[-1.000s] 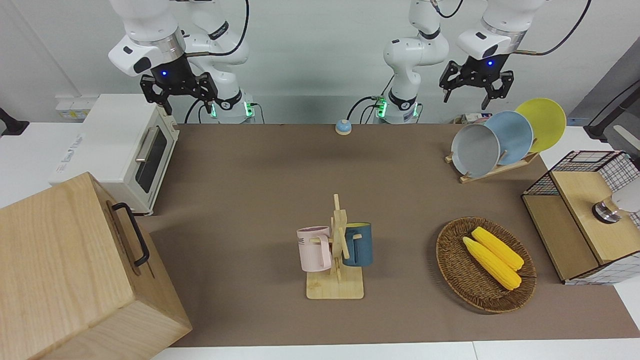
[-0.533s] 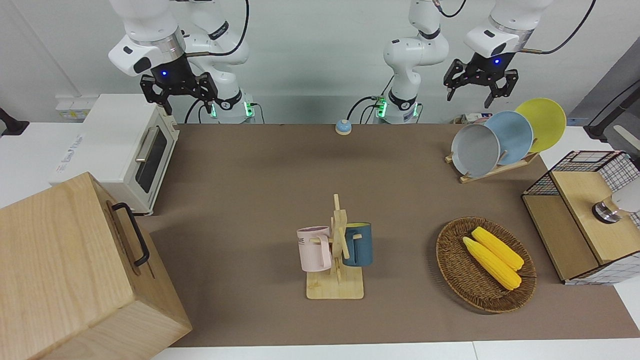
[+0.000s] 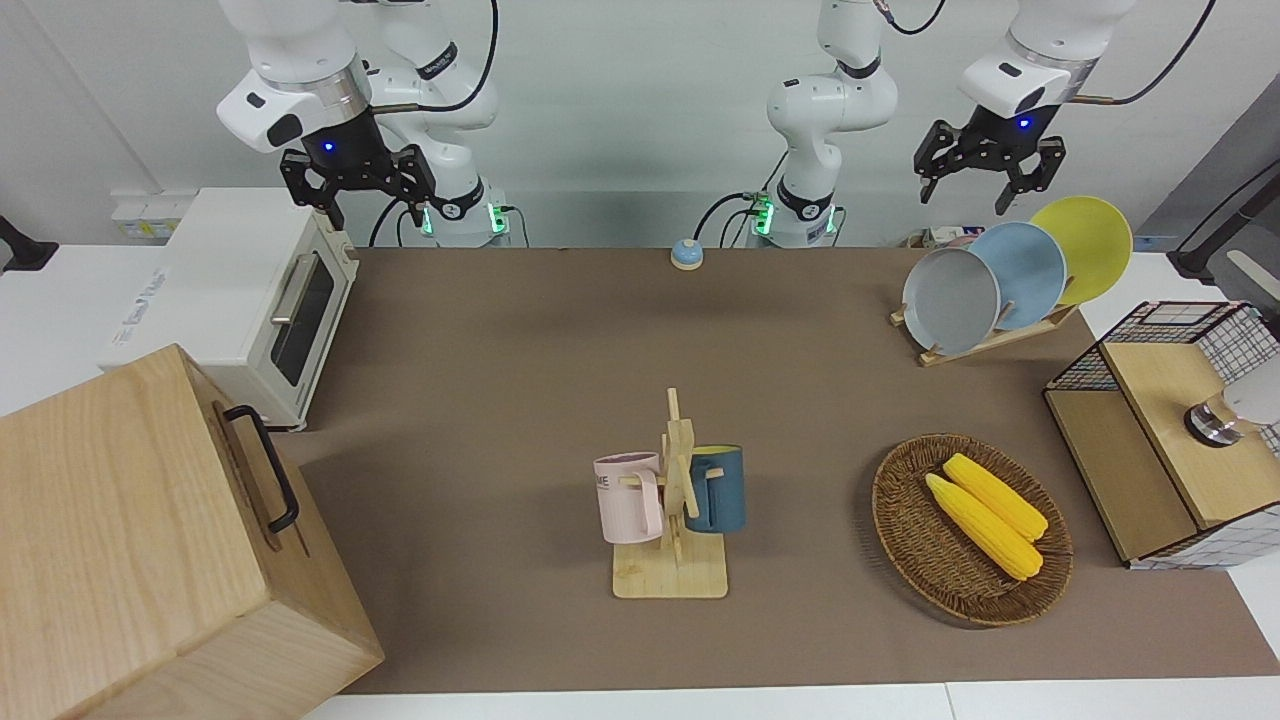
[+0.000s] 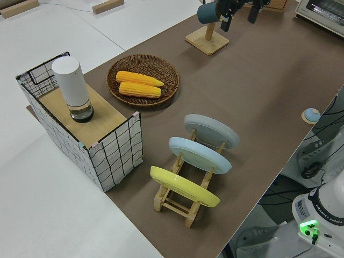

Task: Pick gray plate from low plate rack and place it on table with left arm

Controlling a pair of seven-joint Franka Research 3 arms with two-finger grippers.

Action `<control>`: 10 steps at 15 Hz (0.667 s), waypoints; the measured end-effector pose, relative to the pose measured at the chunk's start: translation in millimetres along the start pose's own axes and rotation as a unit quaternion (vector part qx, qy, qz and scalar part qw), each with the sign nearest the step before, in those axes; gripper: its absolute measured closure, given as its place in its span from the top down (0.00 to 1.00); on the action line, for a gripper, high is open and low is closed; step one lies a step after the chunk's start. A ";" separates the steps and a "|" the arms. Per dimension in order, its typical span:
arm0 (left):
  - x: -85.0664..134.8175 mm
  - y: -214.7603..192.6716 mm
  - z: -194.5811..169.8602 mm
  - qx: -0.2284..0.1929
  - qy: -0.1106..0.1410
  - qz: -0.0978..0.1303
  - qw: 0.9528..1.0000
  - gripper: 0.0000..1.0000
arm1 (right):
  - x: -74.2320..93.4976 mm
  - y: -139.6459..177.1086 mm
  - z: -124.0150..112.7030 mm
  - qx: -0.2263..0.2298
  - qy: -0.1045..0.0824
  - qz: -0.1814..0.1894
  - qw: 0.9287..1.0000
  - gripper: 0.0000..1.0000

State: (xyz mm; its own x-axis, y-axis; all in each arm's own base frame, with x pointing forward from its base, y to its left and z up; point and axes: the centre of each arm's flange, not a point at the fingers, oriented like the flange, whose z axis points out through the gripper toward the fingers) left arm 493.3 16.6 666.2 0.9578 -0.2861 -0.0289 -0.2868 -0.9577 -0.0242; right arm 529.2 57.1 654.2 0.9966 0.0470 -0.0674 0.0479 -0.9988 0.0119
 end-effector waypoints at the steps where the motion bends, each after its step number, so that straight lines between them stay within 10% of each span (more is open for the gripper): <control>1: -3.8 -12.9 3.8 -0.002 -0.002 -0.005 1.000 1.00 | 0.0 0.0 0.0 0.000 0.000 0.000 1.000 0.99; 10: -10.4 -78.0 85.9 -0.005 0.011 -0.018 1.000 1.00 | 0.0 0.0 0.0 0.000 0.000 0.000 1.000 0.99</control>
State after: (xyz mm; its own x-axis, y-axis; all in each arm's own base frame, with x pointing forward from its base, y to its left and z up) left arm 503.9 96.9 582.5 0.9677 -0.2519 -0.0060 -0.2520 -0.9676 -0.0147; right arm 529.2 57.1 654.2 0.9966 0.0470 -0.0674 0.0479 -0.9988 0.0119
